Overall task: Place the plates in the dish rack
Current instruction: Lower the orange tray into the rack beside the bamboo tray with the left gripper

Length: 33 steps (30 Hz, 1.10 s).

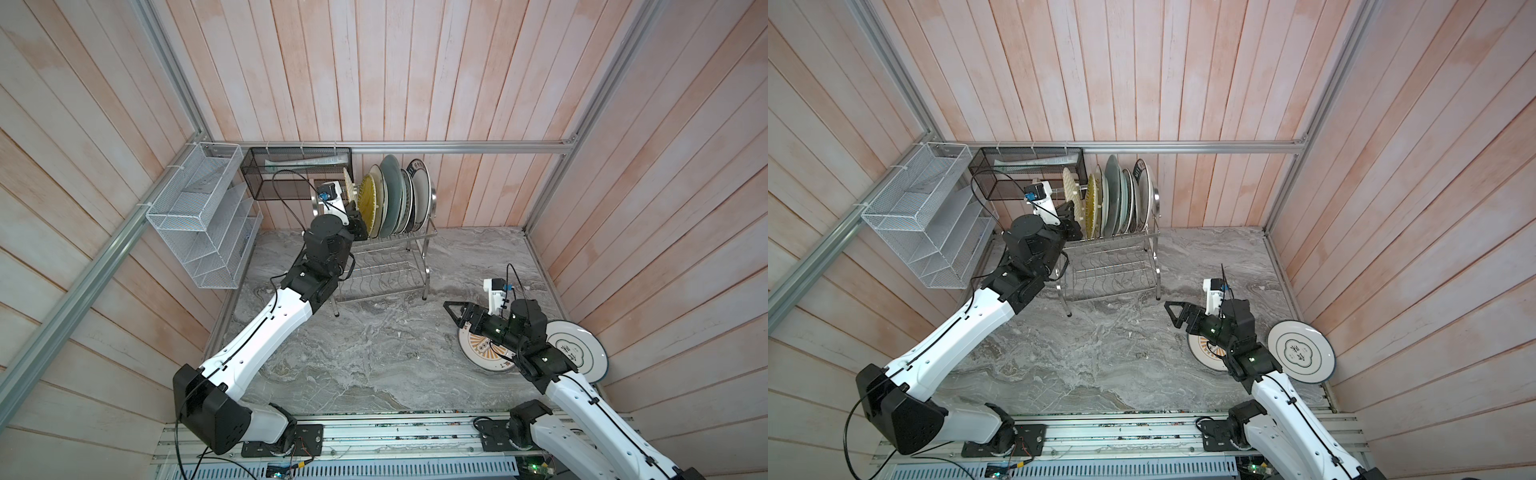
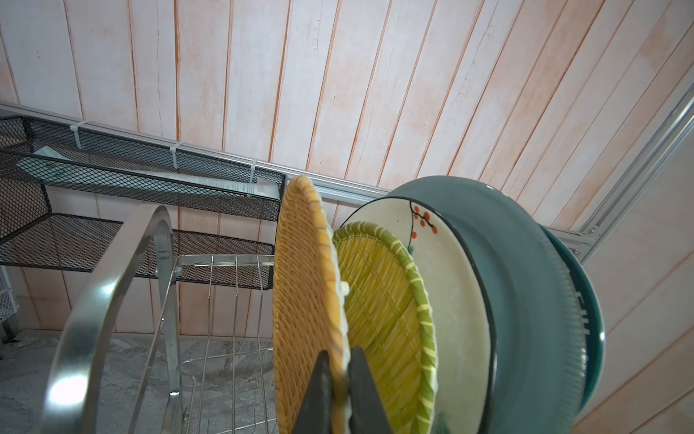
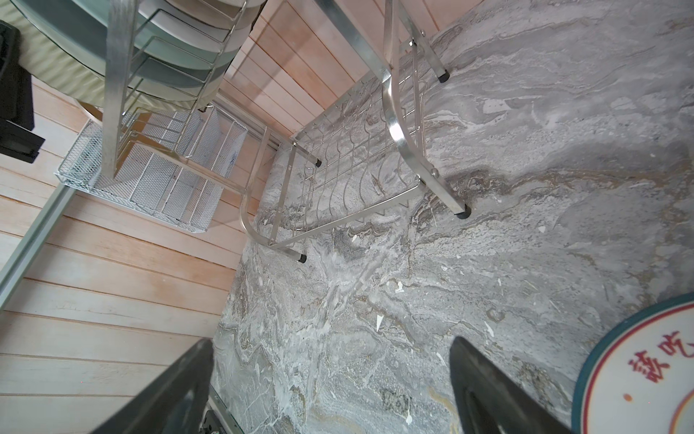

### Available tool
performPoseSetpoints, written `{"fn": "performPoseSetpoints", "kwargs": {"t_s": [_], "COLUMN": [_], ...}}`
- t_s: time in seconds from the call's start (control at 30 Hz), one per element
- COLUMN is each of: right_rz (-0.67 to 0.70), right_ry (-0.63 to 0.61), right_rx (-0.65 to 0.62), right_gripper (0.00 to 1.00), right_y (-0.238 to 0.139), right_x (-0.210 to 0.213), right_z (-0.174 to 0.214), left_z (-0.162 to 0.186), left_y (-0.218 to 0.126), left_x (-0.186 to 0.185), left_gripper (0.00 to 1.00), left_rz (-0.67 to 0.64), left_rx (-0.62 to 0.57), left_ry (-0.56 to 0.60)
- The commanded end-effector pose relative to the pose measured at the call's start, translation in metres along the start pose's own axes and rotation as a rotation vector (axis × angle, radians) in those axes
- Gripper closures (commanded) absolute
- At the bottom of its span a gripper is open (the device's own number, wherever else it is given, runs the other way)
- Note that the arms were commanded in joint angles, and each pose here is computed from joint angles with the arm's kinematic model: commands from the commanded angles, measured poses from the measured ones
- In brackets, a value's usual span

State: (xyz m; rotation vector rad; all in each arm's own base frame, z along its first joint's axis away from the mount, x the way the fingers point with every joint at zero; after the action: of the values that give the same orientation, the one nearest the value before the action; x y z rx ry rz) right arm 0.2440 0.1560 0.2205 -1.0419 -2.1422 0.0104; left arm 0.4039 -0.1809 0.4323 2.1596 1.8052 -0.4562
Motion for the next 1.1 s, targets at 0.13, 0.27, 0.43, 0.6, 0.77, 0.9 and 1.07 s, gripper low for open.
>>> {"fn": "performPoseSetpoints", "kwargs": {"t_s": [0.13, 0.27, 0.43, 0.6, 0.77, 0.9, 1.07], "right_rz": [-0.016, -0.017, -0.014, -0.012, -0.002, 0.015, 0.063], "right_ry": [-0.009, -0.010, -0.010, -0.014, -0.029, -0.037, -0.042], "right_rx": [-0.010, -0.009, -0.013, -0.018, -0.026, -0.029, -0.024], "right_gripper": [0.02, 0.02, 0.02, 0.02, 0.02, 0.02, 0.02], "right_y": [-0.002, -0.002, -0.002, -0.004, -0.008, -0.011, -0.015], "right_x": [0.004, 0.005, 0.005, 0.006, 0.010, 0.010, 0.006], "right_z": [-0.002, -0.002, -0.003, -0.005, -0.011, -0.015, -0.016], "left_z": [0.015, 0.021, 0.022, 0.017, 0.009, 0.002, -0.015], "left_y": [0.009, 0.011, 0.011, 0.010, 0.009, 0.006, -0.003], "left_x": [0.008, 0.013, 0.010, 0.002, -0.004, -0.007, -0.015], "left_gripper": [1.00, 1.00, 0.92, 0.65, 0.64, 0.64, 0.54], "left_rz": [-0.030, -0.050, -0.031, 0.006, 0.026, 0.041, 0.077], "left_rx": [0.004, 0.013, 0.020, 0.019, 0.012, 0.003, -0.017], "left_ry": [-0.007, 0.004, 0.009, 0.007, 0.001, -0.008, -0.023]}}
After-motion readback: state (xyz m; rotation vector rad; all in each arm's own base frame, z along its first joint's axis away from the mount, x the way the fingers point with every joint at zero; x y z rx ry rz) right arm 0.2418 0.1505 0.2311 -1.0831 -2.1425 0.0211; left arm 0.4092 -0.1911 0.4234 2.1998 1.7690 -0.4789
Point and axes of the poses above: each gripper's point midway between its finger pads, its own y axis out along the fingers, its own x axis along the line the jaws close on, z = x × y, the point moved 2 cm from there along -y, back along the fingers, and after that the axes turned 10 degrees about -y, right-handed, at the moved point
